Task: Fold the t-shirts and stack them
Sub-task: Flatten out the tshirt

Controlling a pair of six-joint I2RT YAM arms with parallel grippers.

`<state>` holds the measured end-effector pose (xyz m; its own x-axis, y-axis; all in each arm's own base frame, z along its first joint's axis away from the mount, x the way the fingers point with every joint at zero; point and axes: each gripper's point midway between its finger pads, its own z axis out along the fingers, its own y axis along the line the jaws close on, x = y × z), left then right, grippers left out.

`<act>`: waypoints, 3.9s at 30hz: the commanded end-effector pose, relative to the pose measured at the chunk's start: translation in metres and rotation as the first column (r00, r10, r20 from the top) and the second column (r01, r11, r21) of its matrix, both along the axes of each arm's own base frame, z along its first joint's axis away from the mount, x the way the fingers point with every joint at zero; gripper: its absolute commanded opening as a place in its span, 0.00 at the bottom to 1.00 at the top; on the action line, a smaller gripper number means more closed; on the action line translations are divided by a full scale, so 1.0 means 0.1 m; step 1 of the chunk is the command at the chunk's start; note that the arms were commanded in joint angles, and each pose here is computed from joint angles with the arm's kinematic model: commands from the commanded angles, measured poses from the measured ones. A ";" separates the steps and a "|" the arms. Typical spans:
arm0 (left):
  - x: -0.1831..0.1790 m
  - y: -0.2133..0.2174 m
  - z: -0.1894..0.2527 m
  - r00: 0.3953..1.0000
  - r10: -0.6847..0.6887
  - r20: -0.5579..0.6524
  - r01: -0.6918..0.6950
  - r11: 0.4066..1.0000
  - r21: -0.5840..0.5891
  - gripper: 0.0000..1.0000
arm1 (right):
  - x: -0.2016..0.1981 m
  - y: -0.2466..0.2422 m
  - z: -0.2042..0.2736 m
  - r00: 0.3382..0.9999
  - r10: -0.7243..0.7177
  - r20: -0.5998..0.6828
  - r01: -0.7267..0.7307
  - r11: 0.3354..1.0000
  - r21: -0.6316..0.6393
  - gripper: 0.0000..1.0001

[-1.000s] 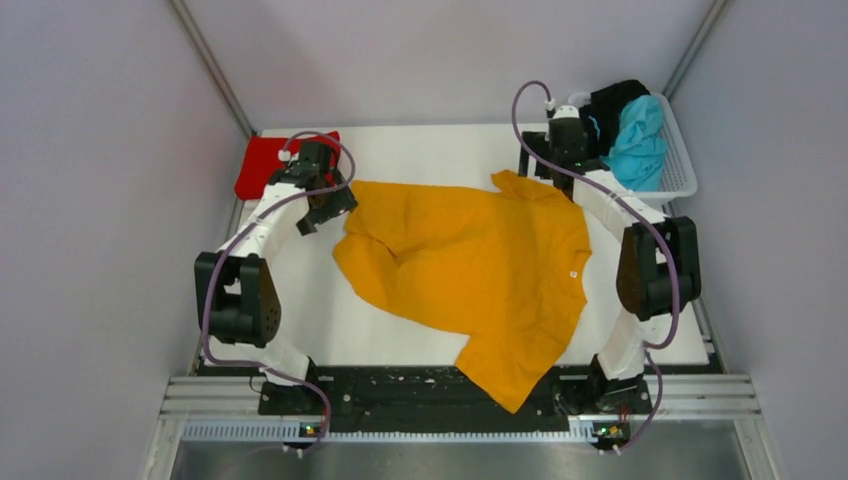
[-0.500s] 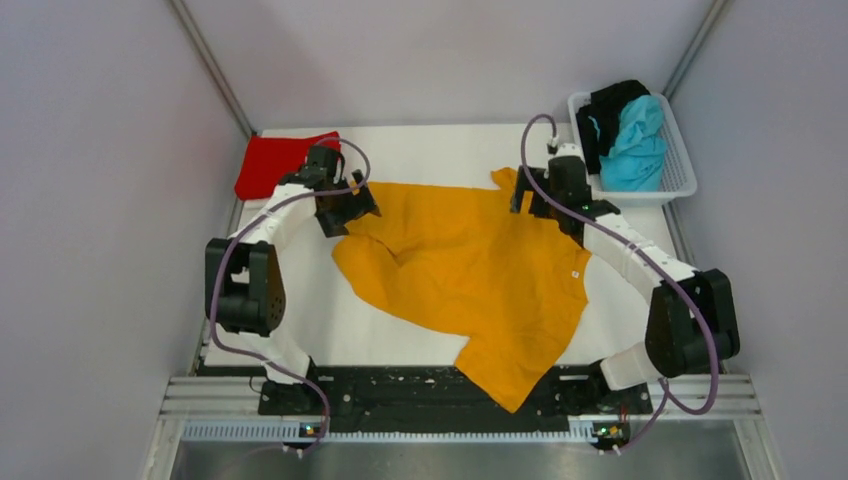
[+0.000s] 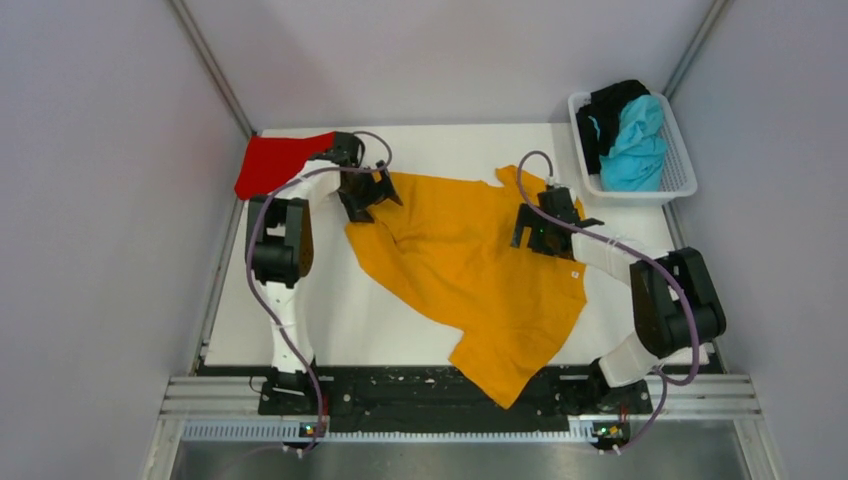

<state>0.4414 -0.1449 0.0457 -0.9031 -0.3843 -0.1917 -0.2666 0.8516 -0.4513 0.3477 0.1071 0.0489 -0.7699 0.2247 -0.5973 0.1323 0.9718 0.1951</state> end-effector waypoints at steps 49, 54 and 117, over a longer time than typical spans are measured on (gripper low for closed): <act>-1.24 1.32 0.73 0.950 0.300 -0.089 -0.143 0.670 0.728 0.00 | -0.17 -0.43 -0.29 0.996 -0.069 -0.059 0.055 0.976 -0.210 0.99; -1.73 1.44 0.64 0.915 0.345 -0.208 -0.029 0.571 0.820 0.40 | -0.21 -0.44 -0.35 0.994 -0.060 -0.093 0.038 0.975 -0.220 0.99; -1.03 0.98 -0.26 0.972 0.202 -0.121 -0.150 0.928 0.341 0.99 | 2.61 0.10 0.03 0.957 -0.082 0.279 0.091 0.996 -0.019 0.99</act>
<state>0.3705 -0.0601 0.0296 -0.8350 -0.4869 -0.2564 -0.4470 0.8719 -0.2001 0.5595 0.1550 0.0444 -0.6562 0.1879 -0.7308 0.0361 0.9752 0.2184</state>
